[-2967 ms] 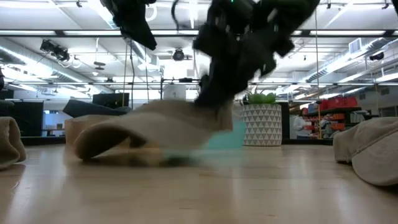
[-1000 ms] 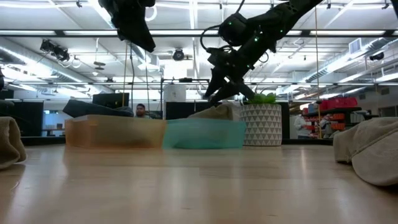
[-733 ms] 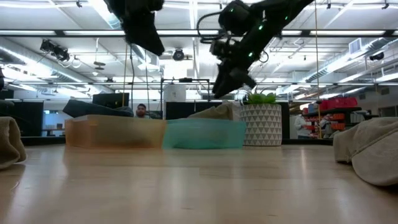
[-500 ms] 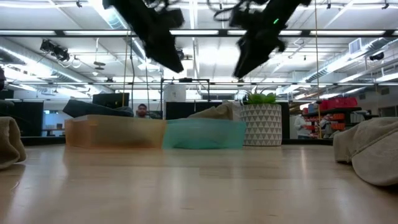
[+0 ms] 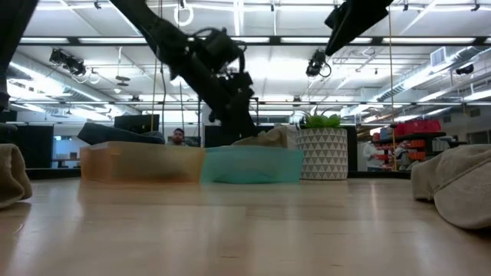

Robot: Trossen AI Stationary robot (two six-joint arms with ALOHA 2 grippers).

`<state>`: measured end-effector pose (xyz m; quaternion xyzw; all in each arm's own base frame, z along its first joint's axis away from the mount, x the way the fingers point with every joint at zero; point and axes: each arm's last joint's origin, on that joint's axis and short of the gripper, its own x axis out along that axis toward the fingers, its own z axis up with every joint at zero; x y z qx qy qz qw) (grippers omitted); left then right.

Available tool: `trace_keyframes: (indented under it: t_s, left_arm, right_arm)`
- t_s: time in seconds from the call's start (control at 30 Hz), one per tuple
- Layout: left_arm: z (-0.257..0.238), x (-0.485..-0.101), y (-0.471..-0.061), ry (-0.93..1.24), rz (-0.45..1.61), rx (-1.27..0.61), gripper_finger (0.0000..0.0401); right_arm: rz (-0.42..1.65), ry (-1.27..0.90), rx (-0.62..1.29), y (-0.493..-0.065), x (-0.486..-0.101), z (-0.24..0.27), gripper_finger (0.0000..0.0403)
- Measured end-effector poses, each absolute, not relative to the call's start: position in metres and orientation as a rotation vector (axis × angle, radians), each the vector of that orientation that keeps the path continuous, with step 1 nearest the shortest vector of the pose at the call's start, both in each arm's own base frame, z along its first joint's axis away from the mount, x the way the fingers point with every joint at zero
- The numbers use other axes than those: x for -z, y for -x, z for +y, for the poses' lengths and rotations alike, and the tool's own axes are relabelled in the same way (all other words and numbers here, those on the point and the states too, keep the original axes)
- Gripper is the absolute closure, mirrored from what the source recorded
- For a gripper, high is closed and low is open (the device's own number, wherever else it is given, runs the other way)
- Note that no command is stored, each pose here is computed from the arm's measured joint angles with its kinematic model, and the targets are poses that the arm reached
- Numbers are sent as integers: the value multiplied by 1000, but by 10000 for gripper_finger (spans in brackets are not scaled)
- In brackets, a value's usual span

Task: Pick & Place hat
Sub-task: Put the top brown cap into the blue bin

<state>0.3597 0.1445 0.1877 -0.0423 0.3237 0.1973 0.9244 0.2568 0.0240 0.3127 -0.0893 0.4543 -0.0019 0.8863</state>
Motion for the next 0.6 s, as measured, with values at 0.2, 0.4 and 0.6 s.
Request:
trace_keyframes:
  t_s: [0.2, 0.4, 0.6]
  left_arm:
    - [159, -158, -361, 121, 727, -414, 277]
    - [162, -155, -361, 168, 727, -450, 386]
    - [159, -171, -356, 273, 661, -669, 393]
  right_arm:
    - [988, 195, -5, -255, -296, 26, 291]
    - [1025, 192, -3, -253, -283, 26, 293]
    - [1016, 191, -2, -254, -282, 26, 293]
